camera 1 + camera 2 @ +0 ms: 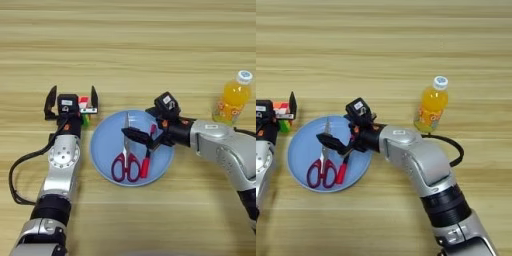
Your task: Move the objects on the table
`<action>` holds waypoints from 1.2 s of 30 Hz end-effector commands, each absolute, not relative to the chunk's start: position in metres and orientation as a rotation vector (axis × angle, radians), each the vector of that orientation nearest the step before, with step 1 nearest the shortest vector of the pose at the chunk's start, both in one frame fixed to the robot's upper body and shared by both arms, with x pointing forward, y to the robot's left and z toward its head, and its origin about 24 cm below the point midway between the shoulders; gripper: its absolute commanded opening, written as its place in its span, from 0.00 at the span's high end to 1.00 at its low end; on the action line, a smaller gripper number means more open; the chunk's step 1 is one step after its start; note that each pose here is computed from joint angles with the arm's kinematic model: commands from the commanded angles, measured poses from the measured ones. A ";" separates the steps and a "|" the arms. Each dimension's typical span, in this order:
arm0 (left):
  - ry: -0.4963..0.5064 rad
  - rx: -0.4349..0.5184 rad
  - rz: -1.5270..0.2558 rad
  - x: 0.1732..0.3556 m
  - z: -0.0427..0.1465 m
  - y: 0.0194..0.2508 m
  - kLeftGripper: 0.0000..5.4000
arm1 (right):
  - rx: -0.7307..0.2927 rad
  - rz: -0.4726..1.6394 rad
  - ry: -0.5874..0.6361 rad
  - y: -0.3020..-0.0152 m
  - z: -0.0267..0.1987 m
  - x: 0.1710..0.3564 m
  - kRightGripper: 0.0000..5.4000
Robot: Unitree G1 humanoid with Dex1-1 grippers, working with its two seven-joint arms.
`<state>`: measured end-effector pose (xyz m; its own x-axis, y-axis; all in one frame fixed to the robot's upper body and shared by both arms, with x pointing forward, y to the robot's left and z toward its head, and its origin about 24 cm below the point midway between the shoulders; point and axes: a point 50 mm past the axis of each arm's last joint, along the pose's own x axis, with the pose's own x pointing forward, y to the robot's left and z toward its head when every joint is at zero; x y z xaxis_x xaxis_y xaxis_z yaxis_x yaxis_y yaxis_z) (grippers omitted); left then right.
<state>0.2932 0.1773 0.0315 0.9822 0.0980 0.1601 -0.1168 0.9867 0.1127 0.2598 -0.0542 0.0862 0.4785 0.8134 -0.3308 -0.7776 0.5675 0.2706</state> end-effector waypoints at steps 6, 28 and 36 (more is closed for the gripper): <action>-0.163 0.140 0.105 0.294 0.033 0.176 0.00 | 0.104 0.936 0.559 -0.049 0.067 0.267 0.00; -0.166 0.143 0.108 0.294 0.034 0.173 0.00 | 0.061 0.971 0.606 -0.033 0.047 0.257 0.00; -0.167 0.143 0.108 0.294 0.034 0.173 0.00 | 0.073 0.975 0.630 -0.029 0.040 0.255 0.00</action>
